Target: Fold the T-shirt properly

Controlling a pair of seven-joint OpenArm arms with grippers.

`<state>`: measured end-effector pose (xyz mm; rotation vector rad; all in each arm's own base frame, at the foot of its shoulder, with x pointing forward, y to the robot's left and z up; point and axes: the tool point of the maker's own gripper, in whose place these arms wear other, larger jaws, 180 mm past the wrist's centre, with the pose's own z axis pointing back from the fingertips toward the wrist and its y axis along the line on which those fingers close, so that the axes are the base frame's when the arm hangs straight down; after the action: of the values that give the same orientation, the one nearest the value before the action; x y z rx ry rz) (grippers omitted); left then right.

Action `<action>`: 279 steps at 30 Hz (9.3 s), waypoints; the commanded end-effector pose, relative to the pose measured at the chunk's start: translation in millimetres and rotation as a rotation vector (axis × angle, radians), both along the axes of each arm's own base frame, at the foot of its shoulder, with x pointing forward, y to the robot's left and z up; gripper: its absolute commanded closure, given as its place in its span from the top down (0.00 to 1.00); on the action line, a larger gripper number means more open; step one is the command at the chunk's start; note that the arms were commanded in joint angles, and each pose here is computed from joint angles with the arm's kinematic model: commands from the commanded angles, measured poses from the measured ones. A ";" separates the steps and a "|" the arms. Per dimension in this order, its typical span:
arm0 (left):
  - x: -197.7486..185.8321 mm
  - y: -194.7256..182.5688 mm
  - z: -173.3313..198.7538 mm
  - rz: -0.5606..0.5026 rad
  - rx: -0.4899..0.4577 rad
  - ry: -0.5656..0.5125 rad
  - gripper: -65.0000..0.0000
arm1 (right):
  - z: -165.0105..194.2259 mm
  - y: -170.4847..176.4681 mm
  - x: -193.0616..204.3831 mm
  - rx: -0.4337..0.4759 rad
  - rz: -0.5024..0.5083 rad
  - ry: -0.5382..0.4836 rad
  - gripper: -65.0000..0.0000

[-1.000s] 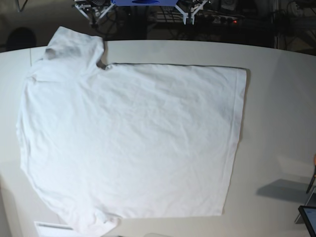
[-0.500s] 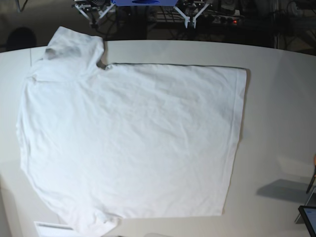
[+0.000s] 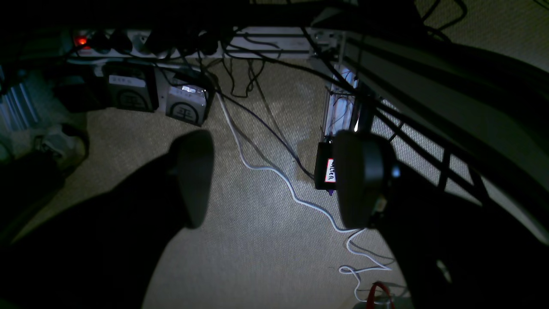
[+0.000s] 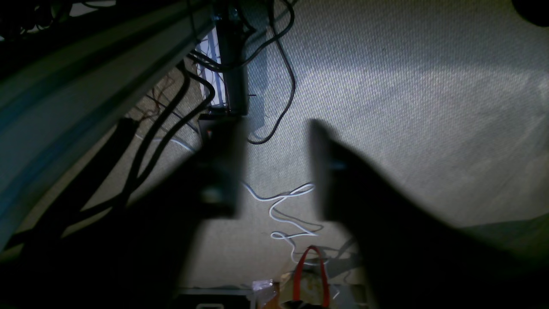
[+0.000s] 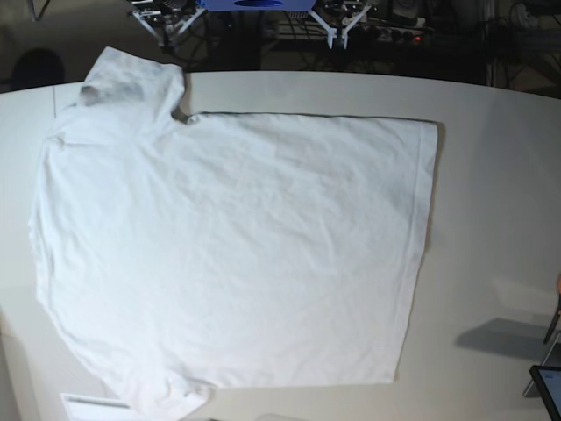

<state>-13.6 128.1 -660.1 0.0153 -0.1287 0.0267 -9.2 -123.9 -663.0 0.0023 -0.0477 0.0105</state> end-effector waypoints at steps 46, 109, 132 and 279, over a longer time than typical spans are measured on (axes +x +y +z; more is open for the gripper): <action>21.8 77.2 159.3 -0.206 0.147 -0.893 0.00 | 162.8 -61.5 2.2 -0.192 -0.117 -0.628 0.00; 143.8 154.7 336.7 -0.169 0.289 -1.407 0.00 | 286.7 -131.1 141.0 0.306 -0.518 -0.784 0.52; 145.3 154.8 315.8 -0.122 0.283 -1.312 0.00 | 287.8 -110.6 132.8 0.349 -0.415 -0.734 0.51; 132.0 68.9 230.3 0.637 -0.368 -0.936 0.51 | 270.0 -37.7 116.4 0.605 -0.278 -0.539 0.00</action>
<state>138.8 199.9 -408.6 -0.3602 -1.1734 0.6933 105.4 -160.1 -399.1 0.5924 -0.5644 -0.2842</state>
